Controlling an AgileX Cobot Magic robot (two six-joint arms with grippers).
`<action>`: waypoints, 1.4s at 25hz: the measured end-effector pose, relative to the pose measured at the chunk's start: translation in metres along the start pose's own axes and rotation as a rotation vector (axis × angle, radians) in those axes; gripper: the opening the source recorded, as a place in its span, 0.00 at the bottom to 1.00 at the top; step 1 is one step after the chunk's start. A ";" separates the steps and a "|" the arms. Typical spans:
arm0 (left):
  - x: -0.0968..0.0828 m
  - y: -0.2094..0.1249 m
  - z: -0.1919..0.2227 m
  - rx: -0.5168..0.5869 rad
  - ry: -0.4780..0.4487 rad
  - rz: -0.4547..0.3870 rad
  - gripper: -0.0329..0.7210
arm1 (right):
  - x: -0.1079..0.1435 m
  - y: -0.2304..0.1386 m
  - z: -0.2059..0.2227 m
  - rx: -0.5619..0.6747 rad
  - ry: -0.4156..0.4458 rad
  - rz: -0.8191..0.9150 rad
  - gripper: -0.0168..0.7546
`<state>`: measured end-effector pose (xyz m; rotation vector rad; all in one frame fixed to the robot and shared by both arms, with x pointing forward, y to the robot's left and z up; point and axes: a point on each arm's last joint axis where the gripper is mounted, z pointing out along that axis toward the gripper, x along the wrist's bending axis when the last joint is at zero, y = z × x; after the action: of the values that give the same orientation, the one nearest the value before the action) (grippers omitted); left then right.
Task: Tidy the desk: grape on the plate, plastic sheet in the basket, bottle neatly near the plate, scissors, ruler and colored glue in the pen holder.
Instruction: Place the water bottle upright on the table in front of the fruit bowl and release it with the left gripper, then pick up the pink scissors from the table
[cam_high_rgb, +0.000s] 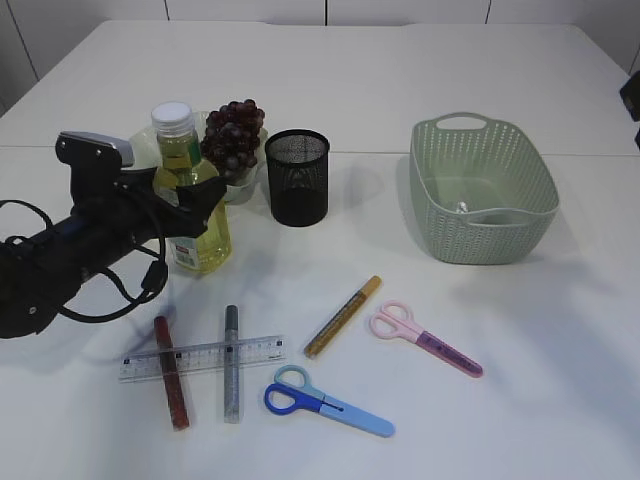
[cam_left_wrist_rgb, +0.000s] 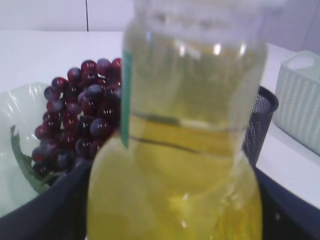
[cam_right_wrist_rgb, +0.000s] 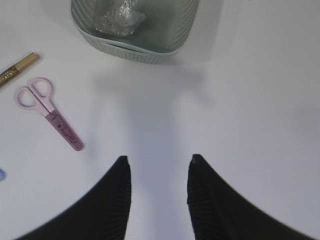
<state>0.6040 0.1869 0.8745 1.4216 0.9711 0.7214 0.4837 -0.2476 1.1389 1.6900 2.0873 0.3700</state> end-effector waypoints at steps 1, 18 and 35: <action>0.000 0.005 0.000 -0.012 -0.001 0.003 0.86 | 0.000 0.000 0.000 0.000 0.000 0.000 0.43; -0.015 0.099 -0.018 -0.144 -0.019 0.091 0.76 | 0.000 0.000 0.000 0.000 0.000 0.000 0.43; -0.013 0.144 -0.105 0.551 0.338 -0.080 0.71 | 0.000 0.000 0.000 0.000 0.000 0.000 0.43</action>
<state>0.5268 0.2330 1.0282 1.7502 1.5695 0.6746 0.4837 -0.2476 1.1389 1.6900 2.0873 0.3700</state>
